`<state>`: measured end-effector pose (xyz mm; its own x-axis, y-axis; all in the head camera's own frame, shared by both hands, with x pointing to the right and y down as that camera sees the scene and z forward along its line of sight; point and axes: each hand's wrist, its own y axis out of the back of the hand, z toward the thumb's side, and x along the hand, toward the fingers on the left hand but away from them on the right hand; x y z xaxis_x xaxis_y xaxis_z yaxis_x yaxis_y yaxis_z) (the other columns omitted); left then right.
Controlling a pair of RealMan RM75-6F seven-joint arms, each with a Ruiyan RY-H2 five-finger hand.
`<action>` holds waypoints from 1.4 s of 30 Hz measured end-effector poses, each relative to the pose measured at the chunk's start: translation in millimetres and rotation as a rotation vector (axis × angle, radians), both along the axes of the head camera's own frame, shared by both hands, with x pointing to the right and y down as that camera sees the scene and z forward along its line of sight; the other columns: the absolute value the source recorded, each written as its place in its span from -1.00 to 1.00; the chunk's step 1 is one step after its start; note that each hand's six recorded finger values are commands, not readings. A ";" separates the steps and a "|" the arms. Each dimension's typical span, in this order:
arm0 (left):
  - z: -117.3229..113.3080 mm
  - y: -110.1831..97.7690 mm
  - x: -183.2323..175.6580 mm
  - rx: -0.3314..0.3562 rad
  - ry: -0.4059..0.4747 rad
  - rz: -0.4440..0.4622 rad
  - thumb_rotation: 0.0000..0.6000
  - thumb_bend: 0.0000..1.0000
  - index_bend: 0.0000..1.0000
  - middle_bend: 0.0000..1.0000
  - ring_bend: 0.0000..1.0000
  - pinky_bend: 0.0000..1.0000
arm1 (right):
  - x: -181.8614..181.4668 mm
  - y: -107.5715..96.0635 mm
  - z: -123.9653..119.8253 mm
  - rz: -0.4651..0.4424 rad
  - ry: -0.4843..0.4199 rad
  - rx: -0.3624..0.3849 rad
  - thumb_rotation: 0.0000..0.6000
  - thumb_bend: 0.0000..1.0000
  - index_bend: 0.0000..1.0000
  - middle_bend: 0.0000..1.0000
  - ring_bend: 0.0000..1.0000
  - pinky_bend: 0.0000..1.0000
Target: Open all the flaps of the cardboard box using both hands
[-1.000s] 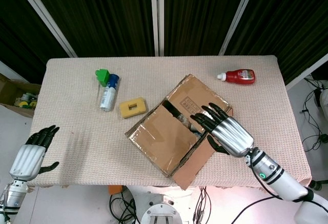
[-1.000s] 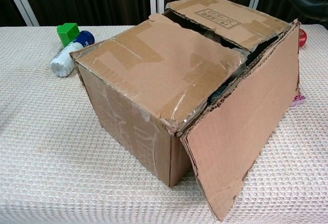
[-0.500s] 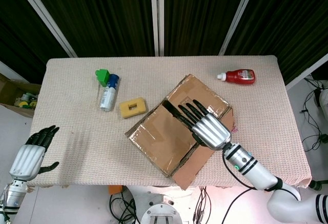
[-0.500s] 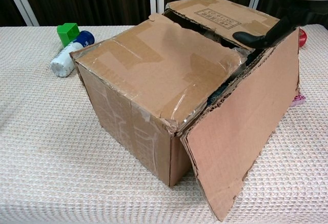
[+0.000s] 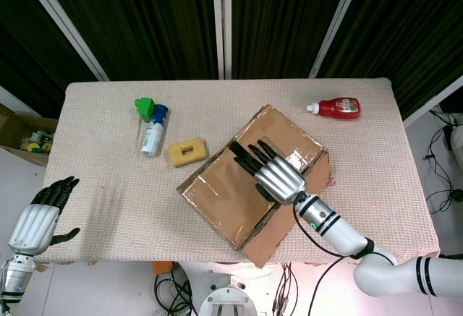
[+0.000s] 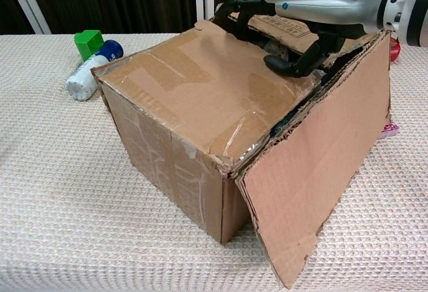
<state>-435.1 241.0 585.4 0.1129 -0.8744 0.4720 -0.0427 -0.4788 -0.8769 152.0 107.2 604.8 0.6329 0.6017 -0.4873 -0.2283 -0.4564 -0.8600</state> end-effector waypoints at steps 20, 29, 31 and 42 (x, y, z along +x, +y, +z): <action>2.1 0.4 -1.1 -0.002 0.002 -0.003 1.00 -0.77 -0.93 -0.85 -0.83 -0.60 | 16.5 -22.6 -18.2 0.011 0.128 0.177 0.79 -0.05 -1.00 -0.41 -1.00 -1.00; 2.6 0.5 0.7 -0.003 -0.001 0.002 1.00 -0.77 -0.93 -0.85 -0.83 -0.60 | 39.8 -40.4 -46.9 0.072 0.158 0.246 0.79 -0.05 -1.00 -0.39 -1.00 -1.00; 2.9 0.3 1.5 -0.004 -0.001 0.004 1.00 -0.77 -0.93 -0.85 -0.83 -0.60 | 48.3 -46.0 -53.0 0.094 0.171 0.261 0.79 -0.05 -1.00 -0.39 -1.00 -1.00; 5.5 -2.6 7.2 -0.011 -0.006 0.015 1.00 -0.77 -0.93 -0.85 -0.83 -0.60 | 103.7 -79.7 -70.7 0.246 0.228 0.307 0.79 -0.05 -1.00 -0.39 -1.00 -1.00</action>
